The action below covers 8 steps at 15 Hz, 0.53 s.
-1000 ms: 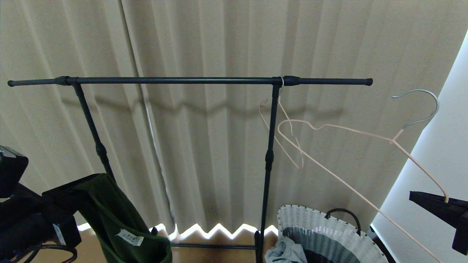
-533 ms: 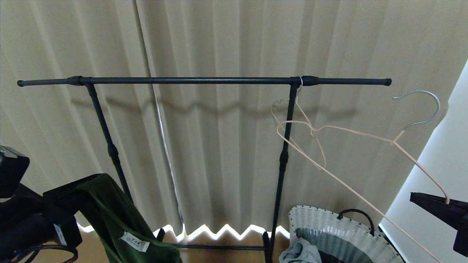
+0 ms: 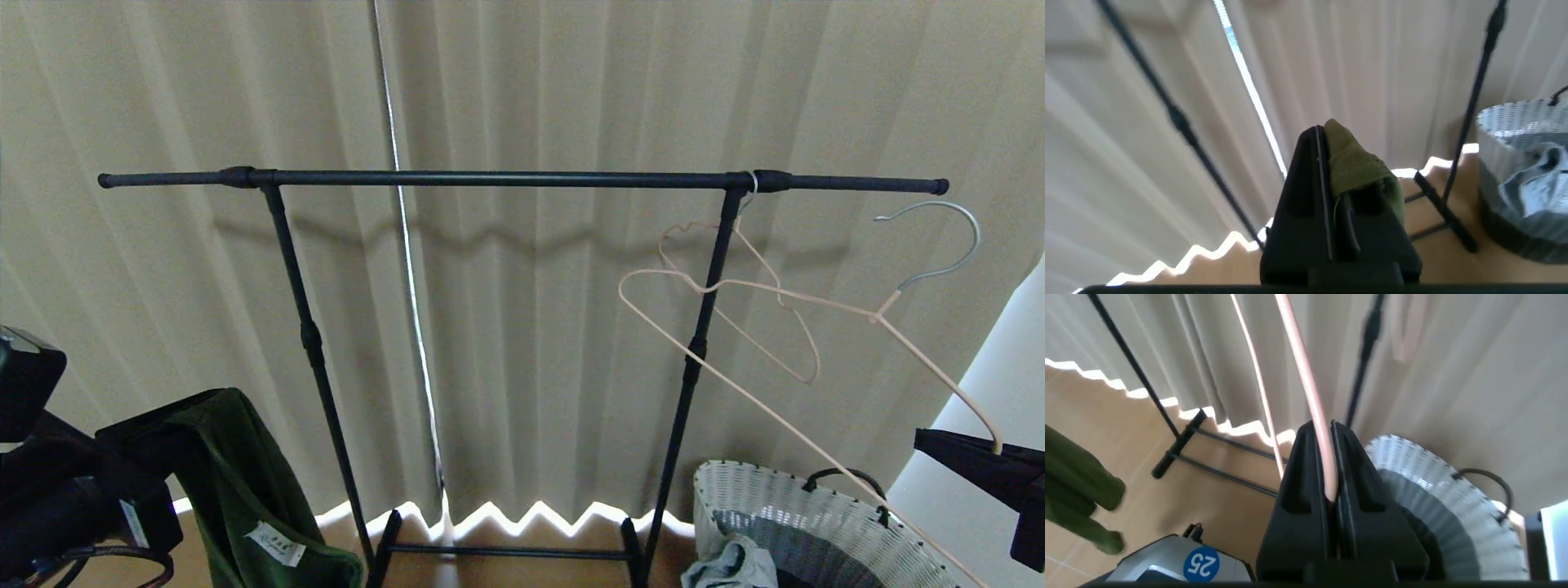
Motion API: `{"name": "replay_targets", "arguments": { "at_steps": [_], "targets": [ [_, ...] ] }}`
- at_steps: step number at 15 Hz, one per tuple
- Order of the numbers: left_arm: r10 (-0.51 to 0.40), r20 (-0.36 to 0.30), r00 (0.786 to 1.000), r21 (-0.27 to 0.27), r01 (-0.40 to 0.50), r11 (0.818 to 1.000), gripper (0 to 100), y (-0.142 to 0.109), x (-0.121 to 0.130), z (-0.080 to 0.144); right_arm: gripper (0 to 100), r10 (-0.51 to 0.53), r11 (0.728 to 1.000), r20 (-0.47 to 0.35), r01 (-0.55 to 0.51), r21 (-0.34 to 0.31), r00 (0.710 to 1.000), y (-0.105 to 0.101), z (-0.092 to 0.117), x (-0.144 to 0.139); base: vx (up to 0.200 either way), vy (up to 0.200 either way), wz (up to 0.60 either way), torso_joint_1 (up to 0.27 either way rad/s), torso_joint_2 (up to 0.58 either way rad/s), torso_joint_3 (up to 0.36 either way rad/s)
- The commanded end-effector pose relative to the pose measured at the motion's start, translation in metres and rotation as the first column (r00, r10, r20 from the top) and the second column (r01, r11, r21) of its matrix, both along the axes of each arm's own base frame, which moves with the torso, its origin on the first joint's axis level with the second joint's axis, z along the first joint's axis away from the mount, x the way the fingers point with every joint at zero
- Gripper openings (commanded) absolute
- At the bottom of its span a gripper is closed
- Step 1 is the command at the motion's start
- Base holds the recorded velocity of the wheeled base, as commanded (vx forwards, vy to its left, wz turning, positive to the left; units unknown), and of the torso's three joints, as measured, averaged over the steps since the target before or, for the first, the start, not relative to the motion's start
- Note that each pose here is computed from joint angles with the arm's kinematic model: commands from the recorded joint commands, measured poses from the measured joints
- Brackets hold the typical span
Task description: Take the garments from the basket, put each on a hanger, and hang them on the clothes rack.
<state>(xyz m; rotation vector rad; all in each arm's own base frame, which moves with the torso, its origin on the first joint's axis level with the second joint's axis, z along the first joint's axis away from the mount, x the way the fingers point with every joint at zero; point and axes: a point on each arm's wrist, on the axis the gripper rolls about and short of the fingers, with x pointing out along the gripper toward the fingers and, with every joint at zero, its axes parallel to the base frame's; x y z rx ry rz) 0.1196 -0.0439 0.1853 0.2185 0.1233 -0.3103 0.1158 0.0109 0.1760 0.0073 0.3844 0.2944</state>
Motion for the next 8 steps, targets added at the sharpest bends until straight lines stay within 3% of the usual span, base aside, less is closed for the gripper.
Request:
{"name": "replay_targets", "arguments": {
  "at_steps": [1, 5, 8],
  "targets": [
    [0.0, 0.0, 1.0, 0.0, 0.0, 1.0, 0, -0.0001, 0.0001, -0.0001, 0, 0.001, 1.0, -0.002, -0.001, 0.0, 1.0, 0.0001, -0.0004, 0.0, 0.0, 0.2, 0.0, -0.007, 0.01, -0.007],
    [0.0, -0.002, 1.0, 0.001, 0.0, 1.0, 0, -0.0002, 0.0004, -0.0003, 0, 0.0, 1.0, -0.006, 0.0, -0.002, 1.0, 0.0001, -0.0007, 0.0012, 0.0, 0.2, 0.0, -0.001, 0.0, 0.005],
    [-0.001, -0.012, 1.0, 0.008, 0.001, 1.0, 0, 0.0001, -0.0005, -0.0037, 0, 0.003, 1.0, -0.007, -0.003, -0.002, 1.0, 0.0003, -0.0009, 0.0014, 0.0, 0.0, 0.0, 0.0, 0.0, 0.0]
  ]
}}
